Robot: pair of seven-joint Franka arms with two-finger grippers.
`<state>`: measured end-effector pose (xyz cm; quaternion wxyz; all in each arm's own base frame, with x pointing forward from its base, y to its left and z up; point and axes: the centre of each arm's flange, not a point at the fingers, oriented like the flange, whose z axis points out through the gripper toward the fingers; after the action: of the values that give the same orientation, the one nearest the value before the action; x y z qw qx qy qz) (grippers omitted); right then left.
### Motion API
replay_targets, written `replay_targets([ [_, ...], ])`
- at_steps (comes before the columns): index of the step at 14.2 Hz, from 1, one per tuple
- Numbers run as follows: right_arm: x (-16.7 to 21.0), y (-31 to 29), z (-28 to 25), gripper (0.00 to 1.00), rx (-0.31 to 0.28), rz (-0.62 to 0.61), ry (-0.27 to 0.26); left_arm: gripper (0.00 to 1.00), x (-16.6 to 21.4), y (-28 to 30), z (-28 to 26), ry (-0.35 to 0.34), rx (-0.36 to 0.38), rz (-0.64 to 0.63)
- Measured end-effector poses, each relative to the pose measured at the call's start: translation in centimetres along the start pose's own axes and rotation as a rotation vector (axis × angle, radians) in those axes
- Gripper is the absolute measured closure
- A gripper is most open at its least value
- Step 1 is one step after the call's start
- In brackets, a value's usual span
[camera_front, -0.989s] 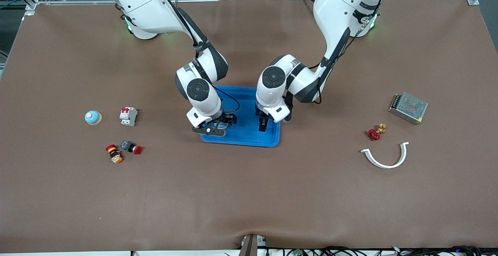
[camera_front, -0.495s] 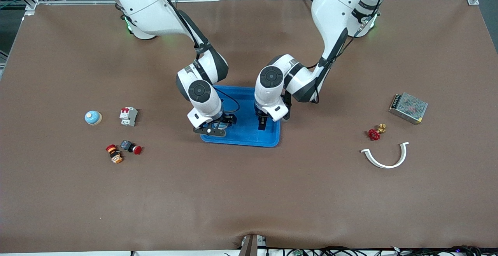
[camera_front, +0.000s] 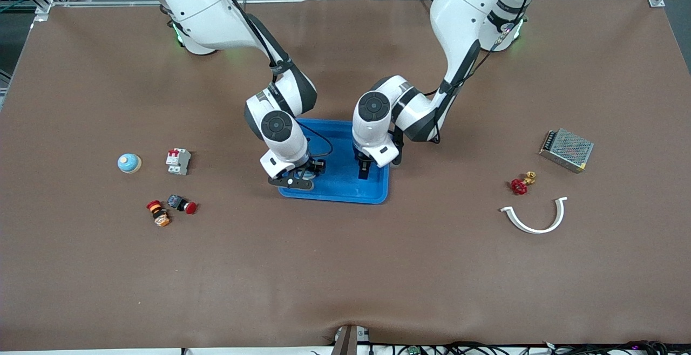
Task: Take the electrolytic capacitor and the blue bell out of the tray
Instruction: 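Grip the second capacitor with the left gripper while the right gripper grips the bell, then carry the capacitor off the tray while the right gripper carries the bell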
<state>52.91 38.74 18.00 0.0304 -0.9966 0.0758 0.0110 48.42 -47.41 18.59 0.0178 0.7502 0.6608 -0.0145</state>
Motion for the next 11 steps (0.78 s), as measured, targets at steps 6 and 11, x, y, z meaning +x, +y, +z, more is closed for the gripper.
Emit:
replay_targets([
  [6,-0.1,-0.2,-0.1,0.33,-0.001,-0.004,-0.003,0.05,-0.1,-0.1,0.0,0.007,-0.005,0.012],
  [11,-1.0,-1.9,-5.0,0.33,-0.051,-0.028,-0.073,0.58,-0.3,-0.2,0.0,0.014,-0.011,0.028],
])
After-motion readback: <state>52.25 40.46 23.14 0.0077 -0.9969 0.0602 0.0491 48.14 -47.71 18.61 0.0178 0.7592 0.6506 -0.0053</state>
